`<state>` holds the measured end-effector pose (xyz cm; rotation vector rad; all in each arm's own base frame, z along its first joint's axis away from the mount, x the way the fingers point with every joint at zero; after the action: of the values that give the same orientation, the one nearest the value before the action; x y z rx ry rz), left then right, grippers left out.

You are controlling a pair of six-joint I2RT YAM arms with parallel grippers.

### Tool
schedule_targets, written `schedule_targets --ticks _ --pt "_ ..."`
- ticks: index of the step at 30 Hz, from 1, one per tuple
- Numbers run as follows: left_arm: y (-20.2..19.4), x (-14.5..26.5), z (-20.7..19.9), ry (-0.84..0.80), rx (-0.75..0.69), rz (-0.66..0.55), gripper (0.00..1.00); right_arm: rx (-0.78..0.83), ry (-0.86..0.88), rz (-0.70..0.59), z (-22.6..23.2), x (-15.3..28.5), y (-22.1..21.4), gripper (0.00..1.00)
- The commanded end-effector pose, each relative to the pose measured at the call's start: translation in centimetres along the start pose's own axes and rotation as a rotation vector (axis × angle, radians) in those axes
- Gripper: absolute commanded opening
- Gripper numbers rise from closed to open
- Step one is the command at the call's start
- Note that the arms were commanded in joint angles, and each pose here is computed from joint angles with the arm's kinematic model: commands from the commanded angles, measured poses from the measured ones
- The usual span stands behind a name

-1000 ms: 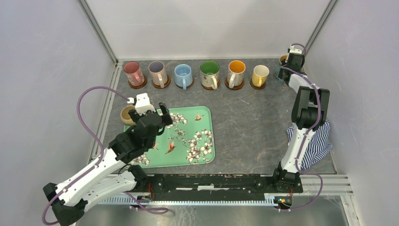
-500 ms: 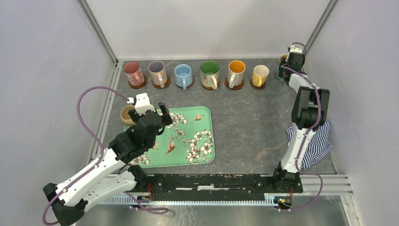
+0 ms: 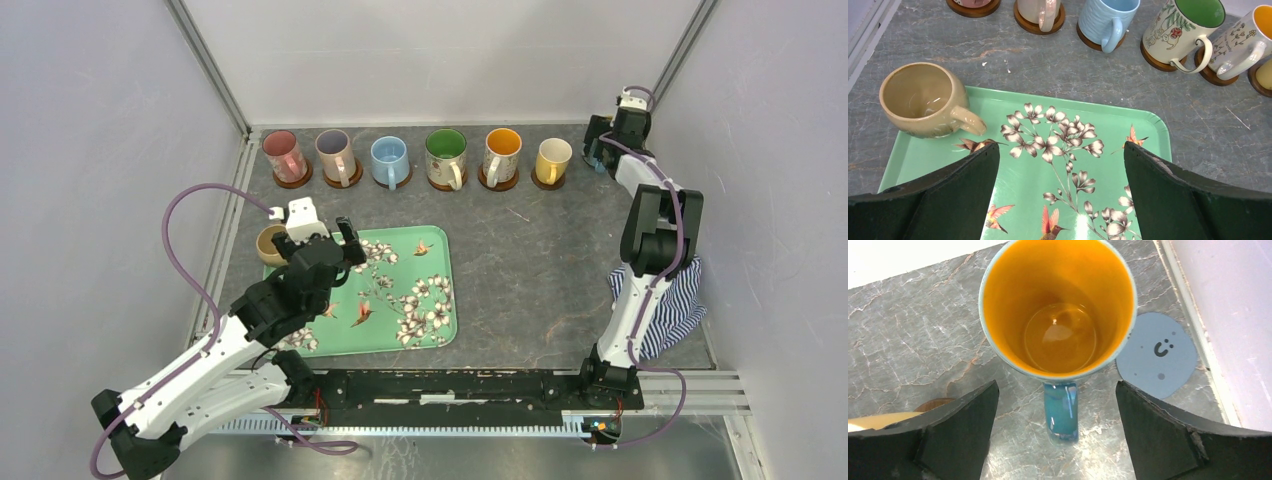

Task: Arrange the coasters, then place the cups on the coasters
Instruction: Place the cup on the coaster.

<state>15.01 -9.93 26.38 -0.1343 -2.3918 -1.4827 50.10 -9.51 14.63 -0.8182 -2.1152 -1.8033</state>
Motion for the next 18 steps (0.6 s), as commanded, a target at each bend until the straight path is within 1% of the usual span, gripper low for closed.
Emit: schedule_targets --ticks 1,7,10,15,18 --pt "0.8 0.1 -0.1 -0.012 0.011 -0.038 1.00 -0.045 -0.059 -0.079 -1.0 3.5 3.7 0.98" --pt "0.7 0.1 -0.2 -0.022 0.012 -0.031 1.00 -0.095 -0.079 -0.075 -1.5 6.9 4.5 0.98" --pt "0.7 0.1 -0.3 -0.025 0.015 -0.026 1.00 -0.115 -0.068 -0.079 -1.2 9.2 4.3 0.98" --pt "0.5 0.1 -0.3 -0.026 0.030 -0.014 1.00 -0.138 -0.047 -0.082 -0.3 13.6 2.3 0.98" --pt "0.1 0.0 -0.4 -0.015 0.046 0.007 1.00 -0.145 -0.014 -0.078 0.4 16.1 0.3 0.98"
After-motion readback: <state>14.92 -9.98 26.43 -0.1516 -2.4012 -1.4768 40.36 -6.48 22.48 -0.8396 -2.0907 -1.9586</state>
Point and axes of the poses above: each gripper's point midway between its finger pads, its own x axis back along the fingers, its own z axis along the line the jaws close on, y = z × x, the point moved 10 cm from there along x, back along the fingers, and after that the axes turned 14 degrees about x, right-handed, at the moved point
